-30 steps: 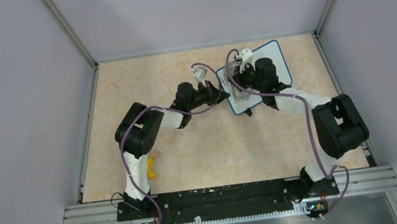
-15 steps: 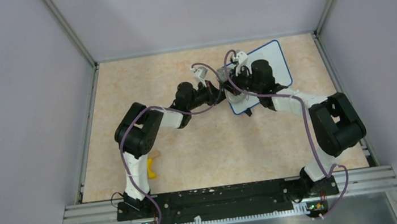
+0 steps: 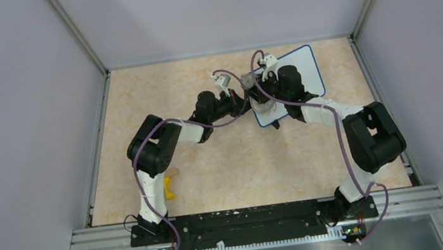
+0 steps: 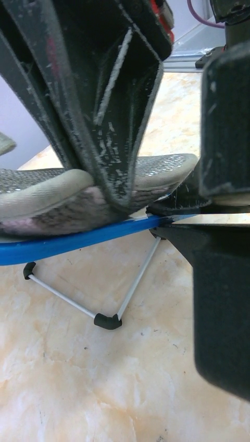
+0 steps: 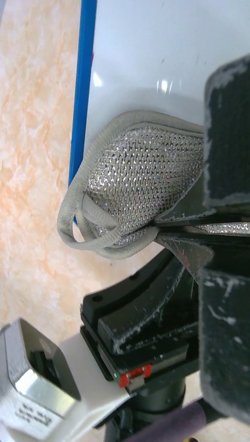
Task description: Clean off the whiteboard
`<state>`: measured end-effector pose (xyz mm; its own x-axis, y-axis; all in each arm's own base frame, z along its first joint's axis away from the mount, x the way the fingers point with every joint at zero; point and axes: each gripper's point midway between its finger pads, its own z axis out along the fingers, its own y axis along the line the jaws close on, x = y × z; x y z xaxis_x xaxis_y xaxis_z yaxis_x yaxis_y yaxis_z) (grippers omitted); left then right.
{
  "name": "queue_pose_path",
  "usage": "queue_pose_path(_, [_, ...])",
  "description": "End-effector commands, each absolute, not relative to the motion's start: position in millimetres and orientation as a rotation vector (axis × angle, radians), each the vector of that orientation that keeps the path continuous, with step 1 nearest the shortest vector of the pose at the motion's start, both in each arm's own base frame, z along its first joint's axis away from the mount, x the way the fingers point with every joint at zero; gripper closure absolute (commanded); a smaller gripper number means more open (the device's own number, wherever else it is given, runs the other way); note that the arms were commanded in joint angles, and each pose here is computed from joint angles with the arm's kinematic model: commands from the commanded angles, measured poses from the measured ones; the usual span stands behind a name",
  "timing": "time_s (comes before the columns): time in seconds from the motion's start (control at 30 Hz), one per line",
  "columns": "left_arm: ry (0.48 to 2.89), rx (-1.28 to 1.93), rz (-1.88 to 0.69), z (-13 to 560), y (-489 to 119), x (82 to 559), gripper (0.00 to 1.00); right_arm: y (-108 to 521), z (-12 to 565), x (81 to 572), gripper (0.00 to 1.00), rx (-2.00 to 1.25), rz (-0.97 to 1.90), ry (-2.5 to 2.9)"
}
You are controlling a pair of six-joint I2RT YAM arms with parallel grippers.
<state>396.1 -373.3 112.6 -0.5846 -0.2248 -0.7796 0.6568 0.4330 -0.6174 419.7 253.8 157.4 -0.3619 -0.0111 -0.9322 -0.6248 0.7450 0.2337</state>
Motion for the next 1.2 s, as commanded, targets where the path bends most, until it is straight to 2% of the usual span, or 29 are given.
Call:
queue_pose_path(0.0, [1.843,0.471,-1.192,100.0,-371.0,388.0,1.00,189.0,167.6,460.7,1.00,-0.245,0.441,1.871])
queue_pose_path(0.33, [1.844,0.478,-1.190,101.4,-370.0,386.4,1.00,78.7,135.9,466.9,1.00,0.017,0.260,1.990])
queue_pose_path(0.5, [1.843,0.479,-1.189,103.1,-369.9,386.5,1.00,56.8,141.0,468.3,1.00,0.020,0.183,1.996])
queue_pose_path(0.67, [1.845,0.480,-1.186,104.6,-370.6,387.4,1.00,87.6,152.6,467.2,1.00,-0.057,0.303,1.963])
queue_pose_path(1.17, [1.849,0.486,-1.162,103.8,-370.9,387.3,1.00,251.2,173.0,430.8,1.00,-0.545,0.556,1.863])
